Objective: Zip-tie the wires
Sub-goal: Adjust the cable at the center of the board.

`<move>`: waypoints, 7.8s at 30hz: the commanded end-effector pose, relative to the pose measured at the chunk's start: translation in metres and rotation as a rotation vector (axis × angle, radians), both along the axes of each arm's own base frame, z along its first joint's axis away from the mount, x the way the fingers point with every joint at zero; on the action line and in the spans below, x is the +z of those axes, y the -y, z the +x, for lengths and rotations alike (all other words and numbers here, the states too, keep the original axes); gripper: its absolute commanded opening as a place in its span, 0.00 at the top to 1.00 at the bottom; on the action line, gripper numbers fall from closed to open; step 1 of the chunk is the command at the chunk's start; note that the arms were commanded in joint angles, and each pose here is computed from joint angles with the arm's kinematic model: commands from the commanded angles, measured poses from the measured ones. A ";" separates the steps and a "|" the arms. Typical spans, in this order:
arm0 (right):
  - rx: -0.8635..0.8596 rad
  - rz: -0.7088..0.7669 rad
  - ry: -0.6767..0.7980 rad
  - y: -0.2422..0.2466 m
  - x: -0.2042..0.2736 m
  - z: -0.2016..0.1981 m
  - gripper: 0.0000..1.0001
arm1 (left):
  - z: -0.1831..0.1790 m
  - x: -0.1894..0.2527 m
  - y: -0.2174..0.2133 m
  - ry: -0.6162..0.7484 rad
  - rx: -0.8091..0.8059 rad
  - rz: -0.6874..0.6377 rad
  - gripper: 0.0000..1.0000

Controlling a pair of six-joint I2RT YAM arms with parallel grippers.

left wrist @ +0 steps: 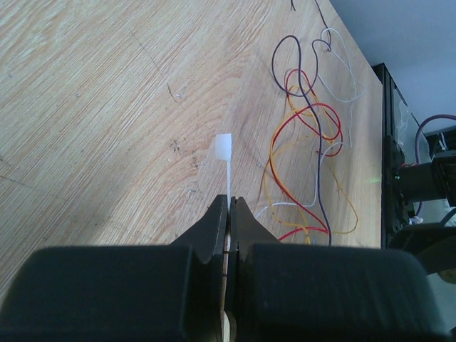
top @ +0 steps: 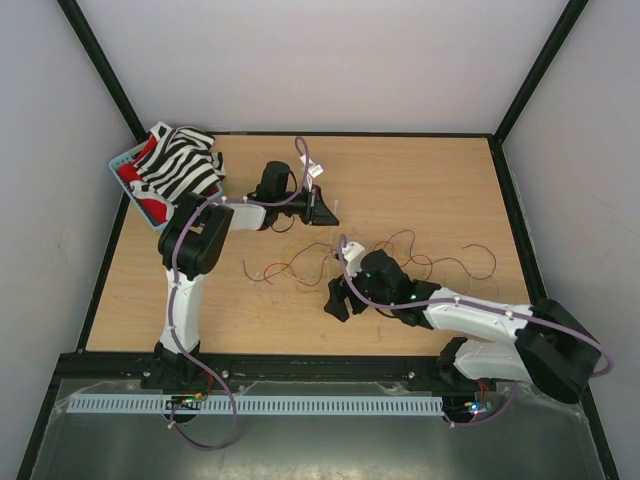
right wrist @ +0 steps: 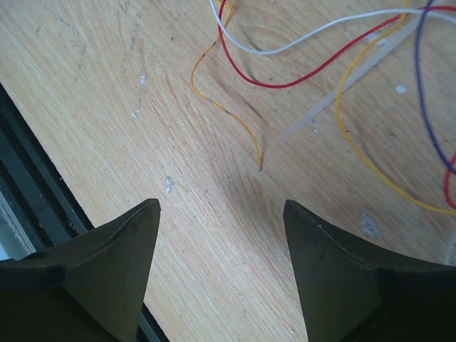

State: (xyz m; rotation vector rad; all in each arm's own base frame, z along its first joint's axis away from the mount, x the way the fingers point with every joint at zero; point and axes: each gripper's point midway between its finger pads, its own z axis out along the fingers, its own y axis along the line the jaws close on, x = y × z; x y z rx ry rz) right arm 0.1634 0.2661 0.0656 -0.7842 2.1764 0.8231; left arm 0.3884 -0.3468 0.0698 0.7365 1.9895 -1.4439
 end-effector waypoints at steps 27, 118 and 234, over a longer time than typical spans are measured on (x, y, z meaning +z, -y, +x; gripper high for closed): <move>0.378 0.082 -0.030 -0.149 -0.020 -0.039 0.26 | -0.003 0.022 -0.013 0.012 0.022 -0.040 1.00; -0.029 -0.139 0.565 0.003 0.041 0.055 0.10 | -0.031 0.018 -0.011 -0.144 0.010 -0.069 1.00; 0.168 -0.048 0.778 0.003 0.007 0.078 0.19 | -0.045 0.021 -0.015 -0.336 0.035 -0.050 1.00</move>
